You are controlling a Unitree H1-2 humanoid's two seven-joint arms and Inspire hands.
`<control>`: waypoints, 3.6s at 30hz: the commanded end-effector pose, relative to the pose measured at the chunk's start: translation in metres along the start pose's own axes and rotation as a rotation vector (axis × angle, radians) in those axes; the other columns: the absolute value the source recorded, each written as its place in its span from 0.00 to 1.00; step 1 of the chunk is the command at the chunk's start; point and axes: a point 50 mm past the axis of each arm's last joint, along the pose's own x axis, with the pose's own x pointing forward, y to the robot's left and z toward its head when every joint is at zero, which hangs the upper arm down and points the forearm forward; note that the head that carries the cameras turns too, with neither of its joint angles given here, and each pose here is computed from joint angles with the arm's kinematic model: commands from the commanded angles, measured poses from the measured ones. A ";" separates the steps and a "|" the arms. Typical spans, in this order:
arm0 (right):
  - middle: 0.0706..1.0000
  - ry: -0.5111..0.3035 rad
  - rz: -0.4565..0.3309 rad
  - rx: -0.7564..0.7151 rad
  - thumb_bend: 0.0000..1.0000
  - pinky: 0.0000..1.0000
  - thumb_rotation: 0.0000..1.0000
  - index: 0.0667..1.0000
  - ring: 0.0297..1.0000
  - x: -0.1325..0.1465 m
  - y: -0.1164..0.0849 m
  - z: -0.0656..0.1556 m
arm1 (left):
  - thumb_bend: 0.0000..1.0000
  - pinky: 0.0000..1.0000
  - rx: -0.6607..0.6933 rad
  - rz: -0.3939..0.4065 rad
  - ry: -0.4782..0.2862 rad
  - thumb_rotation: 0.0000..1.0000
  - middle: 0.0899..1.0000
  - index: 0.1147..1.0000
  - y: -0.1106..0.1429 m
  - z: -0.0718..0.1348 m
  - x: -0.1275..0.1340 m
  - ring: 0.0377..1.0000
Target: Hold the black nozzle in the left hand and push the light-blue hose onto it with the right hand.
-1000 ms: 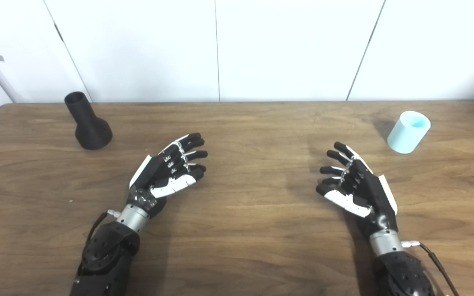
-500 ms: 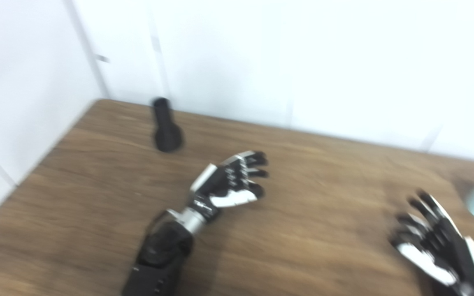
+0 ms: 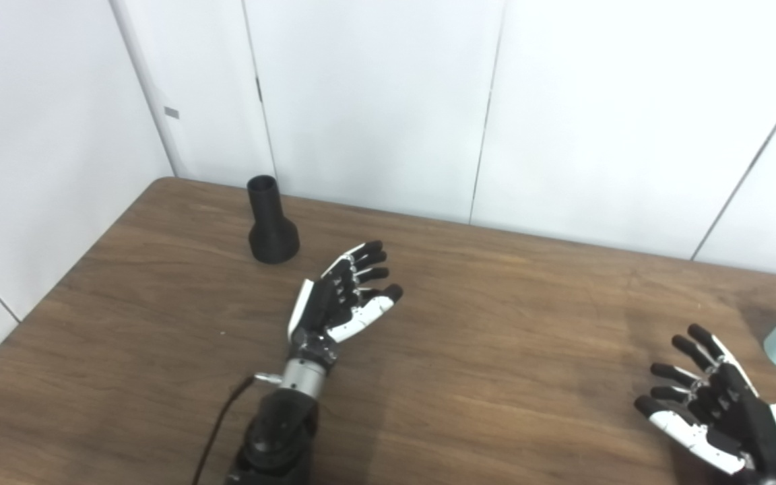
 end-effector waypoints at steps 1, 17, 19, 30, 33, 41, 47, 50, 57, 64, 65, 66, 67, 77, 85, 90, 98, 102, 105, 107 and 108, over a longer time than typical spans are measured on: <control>0.84 -0.083 0.006 0.005 0.55 0.55 0.00 0.88 0.68 0.009 0.003 0.021 | 0.74 0.63 0.057 0.009 -0.037 0.26 0.78 0.80 0.025 0.011 0.001 0.76; 0.85 -0.079 0.001 -0.007 0.50 0.55 0.00 0.87 0.68 0.012 0.008 0.026 | 0.78 0.74 0.206 0.275 -0.063 0.17 0.78 0.75 0.142 0.045 0.001 0.79; 0.83 -0.069 -0.011 -0.016 0.53 0.56 0.00 0.86 0.67 0.011 0.010 0.028 | 0.78 0.73 0.232 0.306 -0.064 0.17 0.79 0.77 0.148 0.046 0.002 0.79; 0.83 -0.065 -0.012 -0.028 0.53 0.61 0.00 0.86 0.68 0.010 0.013 0.034 | 0.85 0.95 0.442 0.256 -0.003 0.24 0.98 0.95 0.163 0.053 0.024 0.98; 0.83 -0.056 -0.012 -0.031 0.53 0.59 0.00 0.86 0.67 0.010 0.013 0.034 | 0.88 0.95 0.440 0.214 0.023 0.23 1.00 0.97 0.165 0.051 0.030 1.00; 0.82 -0.031 0.005 -0.008 0.50 0.57 0.00 0.86 0.66 0.009 0.017 0.031 | 0.91 0.96 0.454 0.159 0.076 0.27 0.99 1.00 0.150 0.032 0.052 0.99; 0.82 -0.030 0.006 -0.004 0.51 0.57 0.00 0.86 0.66 0.009 0.018 0.032 | 0.97 0.97 0.515 0.141 0.116 0.31 1.00 0.98 0.139 0.034 0.075 1.00; 0.84 -0.056 0.034 -0.008 0.46 0.55 0.00 0.89 0.68 0.010 0.017 0.031 | 0.95 0.97 0.532 0.131 0.122 0.32 1.00 0.99 0.136 0.032 0.086 1.00; 0.85 -0.053 0.025 -0.011 0.44 0.54 0.00 0.89 0.69 0.011 0.016 0.031 | 0.95 0.94 0.501 0.161 0.180 0.32 1.00 0.99 0.131 0.020 0.105 0.99; 0.85 -0.050 0.017 -0.005 0.45 0.55 0.00 0.91 0.70 0.008 0.015 0.034 | 0.97 0.96 0.505 0.172 0.210 0.36 1.00 1.00 0.130 0.013 0.117 1.00; 0.86 -0.049 0.016 -0.008 0.45 0.56 0.00 0.91 0.70 0.007 0.015 0.034 | 0.98 0.96 0.511 0.171 0.211 0.37 1.00 1.00 0.130 0.012 0.118 1.00; 0.86 -0.047 0.014 -0.013 0.45 0.57 0.00 0.91 0.70 0.007 0.015 0.035 | 0.98 0.96 0.515 0.171 0.212 0.37 1.00 1.00 0.130 0.012 0.119 1.00; 0.86 -0.045 0.013 -0.013 0.45 0.57 0.00 0.91 0.70 0.007 0.015 0.035 | 0.98 0.97 0.517 0.171 0.212 0.37 1.00 1.00 0.130 0.012 0.121 1.00; 0.87 -0.051 0.013 -0.020 0.45 0.58 0.00 0.91 0.71 0.004 0.014 0.036 | 0.97 0.94 0.494 0.141 0.197 0.34 1.00 0.99 0.127 0.015 0.124 1.00; 0.86 -0.043 0.006 -0.016 0.45 0.57 0.00 0.91 0.71 0.003 0.015 0.037 | 0.96 0.86 0.482 0.107 0.193 0.31 0.96 0.96 0.119 0.013 0.123 0.92; 0.86 -0.042 0.002 -0.035 0.46 0.58 0.00 0.91 0.71 0.003 0.014 0.039 | 0.94 0.81 0.489 0.093 0.200 0.30 0.92 0.94 0.113 0.014 0.123 0.88; 0.86 -0.052 0.004 -0.020 0.45 0.57 0.00 0.91 0.71 0.001 0.015 0.040 | 0.87 0.78 0.509 0.063 0.206 0.19 0.85 0.89 0.107 0.008 0.124 0.83; 0.85 -0.064 0.010 -0.013 0.44 0.55 0.00 0.90 0.70 0.001 0.014 0.040 | 0.86 0.67 0.583 0.090 0.200 0.11 0.76 0.81 0.100 0.001 0.127 0.73; 0.86 -0.067 0.010 -0.006 0.43 0.56 0.00 0.90 0.71 0.000 0.014 0.041 | 0.84 0.62 0.682 0.106 0.194 0.05 0.74 0.77 0.092 -0.009 0.128 0.70; 0.86 -0.070 0.011 -0.007 0.43 0.55 0.00 0.90 0.70 -0.001 0.013 0.041 | 0.83 0.59 0.759 0.116 0.170 0.01 0.72 0.73 0.087 -0.016 0.127 0.68; 0.86 -0.070 0.009 -0.005 0.43 0.54 0.00 0.90 0.70 -0.001 0.012 0.041 | 0.83 0.56 0.798 0.117 0.160 0.00 0.68 0.68 0.084 -0.020 0.126 0.64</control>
